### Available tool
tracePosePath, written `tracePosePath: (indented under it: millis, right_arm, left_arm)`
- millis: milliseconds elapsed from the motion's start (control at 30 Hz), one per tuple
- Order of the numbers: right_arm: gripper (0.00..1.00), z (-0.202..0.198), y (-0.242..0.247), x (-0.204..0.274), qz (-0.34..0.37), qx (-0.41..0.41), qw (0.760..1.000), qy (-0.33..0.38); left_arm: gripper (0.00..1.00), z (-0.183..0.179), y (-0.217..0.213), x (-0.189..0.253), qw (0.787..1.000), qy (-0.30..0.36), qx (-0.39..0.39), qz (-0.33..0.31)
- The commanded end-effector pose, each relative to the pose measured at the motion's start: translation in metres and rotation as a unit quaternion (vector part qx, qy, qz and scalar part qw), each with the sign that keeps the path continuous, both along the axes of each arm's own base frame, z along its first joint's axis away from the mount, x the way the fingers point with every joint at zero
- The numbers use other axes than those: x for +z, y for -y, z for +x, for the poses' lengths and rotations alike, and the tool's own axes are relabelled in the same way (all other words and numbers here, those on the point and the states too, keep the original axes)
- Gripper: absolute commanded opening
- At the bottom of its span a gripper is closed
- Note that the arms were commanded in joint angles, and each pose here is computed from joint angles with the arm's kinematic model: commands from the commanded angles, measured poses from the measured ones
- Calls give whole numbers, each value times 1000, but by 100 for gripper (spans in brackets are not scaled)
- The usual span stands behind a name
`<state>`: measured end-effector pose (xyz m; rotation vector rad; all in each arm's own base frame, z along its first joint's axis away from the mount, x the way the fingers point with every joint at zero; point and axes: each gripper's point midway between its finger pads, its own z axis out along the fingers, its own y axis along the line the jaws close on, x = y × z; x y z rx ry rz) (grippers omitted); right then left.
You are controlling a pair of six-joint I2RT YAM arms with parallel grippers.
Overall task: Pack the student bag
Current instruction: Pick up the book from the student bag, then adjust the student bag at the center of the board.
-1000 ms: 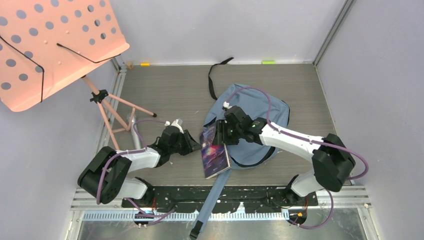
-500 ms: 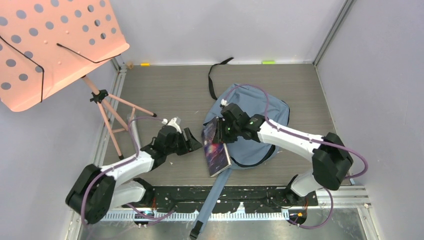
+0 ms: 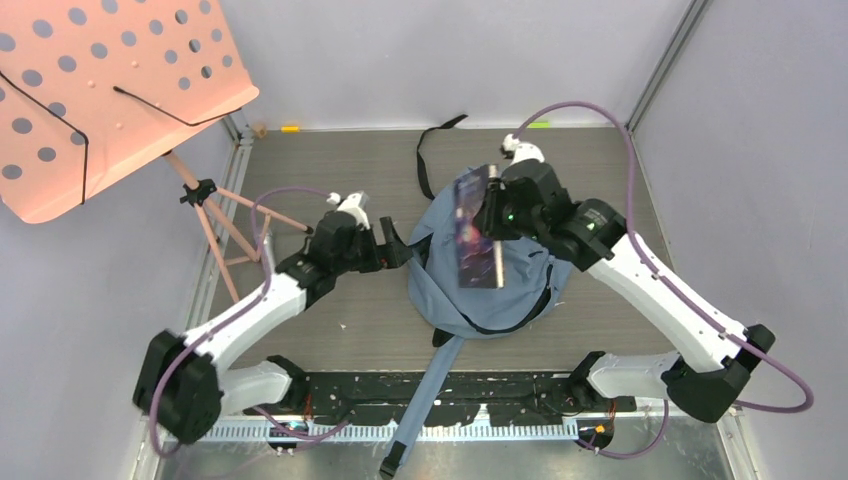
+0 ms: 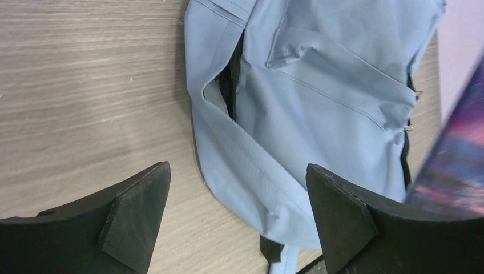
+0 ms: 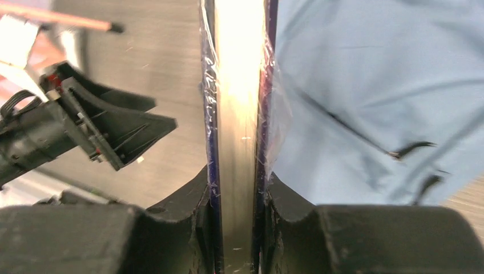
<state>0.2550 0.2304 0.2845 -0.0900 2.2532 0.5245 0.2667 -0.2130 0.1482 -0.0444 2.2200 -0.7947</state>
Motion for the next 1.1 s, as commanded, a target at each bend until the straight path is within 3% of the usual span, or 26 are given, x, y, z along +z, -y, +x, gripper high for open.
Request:
tracePosePath:
  millis: [0,267,367,467,633,833,900,1067]
  right_arm:
    - [1,21,76,25,-70,-101,992,42]
    - [0,19,169,13,-151,-228,961,30]
    - [0,12,187,6,-178,-256,950,27]
    - [0,1,210,-11,-227,-290,930,8]
    - [1,-4,213,-38,-234,-296,926,-20]
    - [0,15,192,-77,-223,-274,934,-53]
    - [1,24,174,-90,-198,-249,946,-65]
    - [1,49,147,-107,-170,-209,961,-64]
  left_arm:
    - [92,23,21,-9,999,-11,-41,26]
    - [96,73,41,-43,995,-43,-53,71]
    - [91,85,44,-55,992,-51,-59,95]
    - [81,89,39,-69,989,-67,-54,123]
    - [62,84,31,-87,986,-75,-46,139]
    - [12,67,24,-102,984,-93,-53,142]
    - [0,58,15,-107,984,-95,-41,143]
    - [0,22,1,-104,990,-91,-27,106]
